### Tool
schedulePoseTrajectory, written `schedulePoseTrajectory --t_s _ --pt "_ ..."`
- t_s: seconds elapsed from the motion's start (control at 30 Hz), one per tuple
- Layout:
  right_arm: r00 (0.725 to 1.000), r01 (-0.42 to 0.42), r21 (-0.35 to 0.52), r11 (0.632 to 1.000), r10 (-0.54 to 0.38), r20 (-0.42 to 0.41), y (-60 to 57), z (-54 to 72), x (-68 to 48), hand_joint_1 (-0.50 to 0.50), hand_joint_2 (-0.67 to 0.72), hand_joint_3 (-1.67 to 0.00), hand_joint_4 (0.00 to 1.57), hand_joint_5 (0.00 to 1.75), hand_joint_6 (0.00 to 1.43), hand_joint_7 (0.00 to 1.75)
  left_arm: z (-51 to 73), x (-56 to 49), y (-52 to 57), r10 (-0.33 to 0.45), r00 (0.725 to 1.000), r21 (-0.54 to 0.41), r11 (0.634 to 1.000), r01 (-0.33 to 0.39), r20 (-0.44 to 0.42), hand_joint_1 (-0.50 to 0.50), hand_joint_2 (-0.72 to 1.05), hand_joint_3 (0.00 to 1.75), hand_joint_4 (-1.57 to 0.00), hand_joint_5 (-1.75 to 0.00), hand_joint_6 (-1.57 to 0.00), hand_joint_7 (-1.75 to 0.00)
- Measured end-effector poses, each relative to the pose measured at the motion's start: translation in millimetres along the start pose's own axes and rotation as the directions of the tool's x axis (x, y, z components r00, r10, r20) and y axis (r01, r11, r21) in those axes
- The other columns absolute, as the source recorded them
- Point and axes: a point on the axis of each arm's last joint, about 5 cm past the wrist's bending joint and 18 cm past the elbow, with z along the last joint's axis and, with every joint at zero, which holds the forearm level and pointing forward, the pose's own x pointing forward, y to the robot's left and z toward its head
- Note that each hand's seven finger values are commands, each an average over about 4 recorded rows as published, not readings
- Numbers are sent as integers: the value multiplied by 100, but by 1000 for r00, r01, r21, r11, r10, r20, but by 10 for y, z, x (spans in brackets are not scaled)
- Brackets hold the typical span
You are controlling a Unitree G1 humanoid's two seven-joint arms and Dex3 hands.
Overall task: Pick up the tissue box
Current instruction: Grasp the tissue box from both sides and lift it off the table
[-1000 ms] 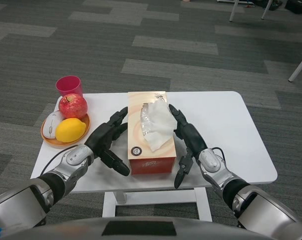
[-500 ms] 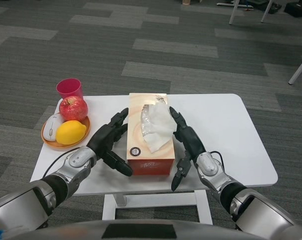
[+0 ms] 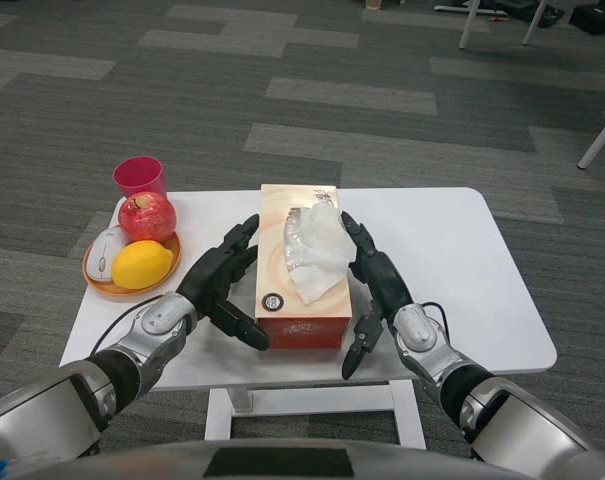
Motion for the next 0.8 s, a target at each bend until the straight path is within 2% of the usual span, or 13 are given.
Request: schedulePoseTrajectory --t_s 0.13,0.27,0.37,0.47,0.6,0.8 --pt "1000 4 1 1000 -4 0 -3 1 1 -4 66 0 107 17 0 7 0 0 -1 0 1000 0 1000 0 0 50 -10 0 0 -36 0 -7" --pt "1000 14 0 1000 -14 0 -19 0 0 -4 60 0 141 48 0 7 0 0 -2 -2 1000 1 1000 2 0 50 -10 0 0 -31 0 -5" --pt "1000 23 -1 1000 -23 0 -32 -1 -1 -4 58 0 152 65 0 7 -1 -1 -4 -5 1000 3 1000 5 1 50 -8 0 0 -31 0 -5" --pt "1000 29 -4 1000 -29 -1 -44 -2 -3 -4 49 0 156 70 0 7 -2 -2 -6 -9 1000 5 1000 9 0 50 -2 0 0 -31 0 0" --pt "1000 31 -3 1000 -31 -1 -49 -2 -3 -6 47 0 157 78 0 10 -3 -3 -5 -10 1000 6 1000 10 0 50 -2 0 0 -31 0 -3" --pt "999 35 -5 999 -35 -2 -61 -4 -5 -20 42 0 157 87 0 14 -4 -4 -5 -11 1000 7 1000 11 0 50 -2 0 0 -31 0 -5"
